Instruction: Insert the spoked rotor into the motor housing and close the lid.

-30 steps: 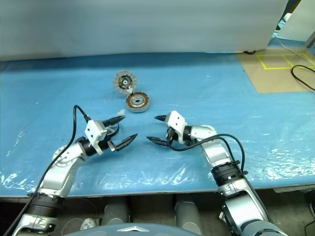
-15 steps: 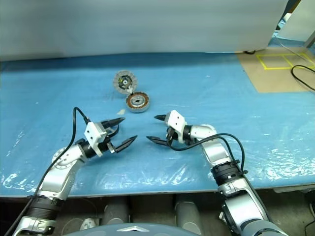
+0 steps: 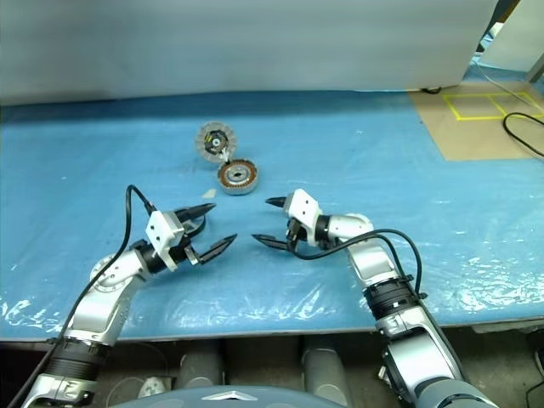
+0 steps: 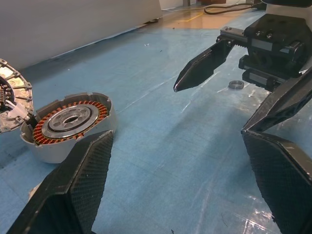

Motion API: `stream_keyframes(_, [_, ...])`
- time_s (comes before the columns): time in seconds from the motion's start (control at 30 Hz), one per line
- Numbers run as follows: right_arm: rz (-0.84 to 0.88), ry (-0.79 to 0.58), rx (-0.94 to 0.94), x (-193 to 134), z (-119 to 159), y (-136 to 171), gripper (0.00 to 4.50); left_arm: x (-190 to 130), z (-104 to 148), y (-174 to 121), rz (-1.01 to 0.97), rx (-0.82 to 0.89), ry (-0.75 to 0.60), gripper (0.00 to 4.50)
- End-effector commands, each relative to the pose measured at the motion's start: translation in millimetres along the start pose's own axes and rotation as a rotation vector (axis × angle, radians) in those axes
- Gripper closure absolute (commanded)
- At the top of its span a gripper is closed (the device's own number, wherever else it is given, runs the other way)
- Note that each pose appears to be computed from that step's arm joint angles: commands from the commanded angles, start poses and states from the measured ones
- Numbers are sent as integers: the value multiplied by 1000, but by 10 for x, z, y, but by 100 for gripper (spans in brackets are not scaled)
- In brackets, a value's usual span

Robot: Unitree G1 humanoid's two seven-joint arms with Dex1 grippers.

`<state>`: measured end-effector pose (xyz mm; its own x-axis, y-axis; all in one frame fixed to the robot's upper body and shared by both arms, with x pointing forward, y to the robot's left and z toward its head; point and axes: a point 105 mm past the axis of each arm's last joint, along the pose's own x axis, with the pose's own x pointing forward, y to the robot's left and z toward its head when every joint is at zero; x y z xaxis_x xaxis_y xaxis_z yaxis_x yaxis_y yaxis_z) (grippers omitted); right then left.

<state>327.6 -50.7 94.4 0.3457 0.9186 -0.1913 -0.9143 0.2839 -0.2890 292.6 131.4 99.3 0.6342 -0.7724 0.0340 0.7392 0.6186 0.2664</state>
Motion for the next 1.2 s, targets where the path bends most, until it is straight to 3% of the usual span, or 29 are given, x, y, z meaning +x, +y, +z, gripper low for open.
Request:
stream_keyframes(0.03, [33,-37,-48,55,144,-21,0,-15,98,7,4,33,-33,4])
stream_keyframes(0.13, [60,-29,-74,85,183,-43,0,-14,89,3,3,32,-31,4])
stream_keyframes(0.27, [128,89,-224,187,242,-222,0,-2,87,-3,1,31,-32,4])
stream_keyframes(0.47, [216,213,-359,340,591,-608,0,-6,79,-21,4,29,-32,4])
stream_keyframes(0.73, [392,441,-471,500,705,-675,0,-19,73,-44,4,27,-26,4])
stream_keyframes(1.2, [269,576,-608,751,668,-783,0,-75,31,-80,15,23,-4,4])
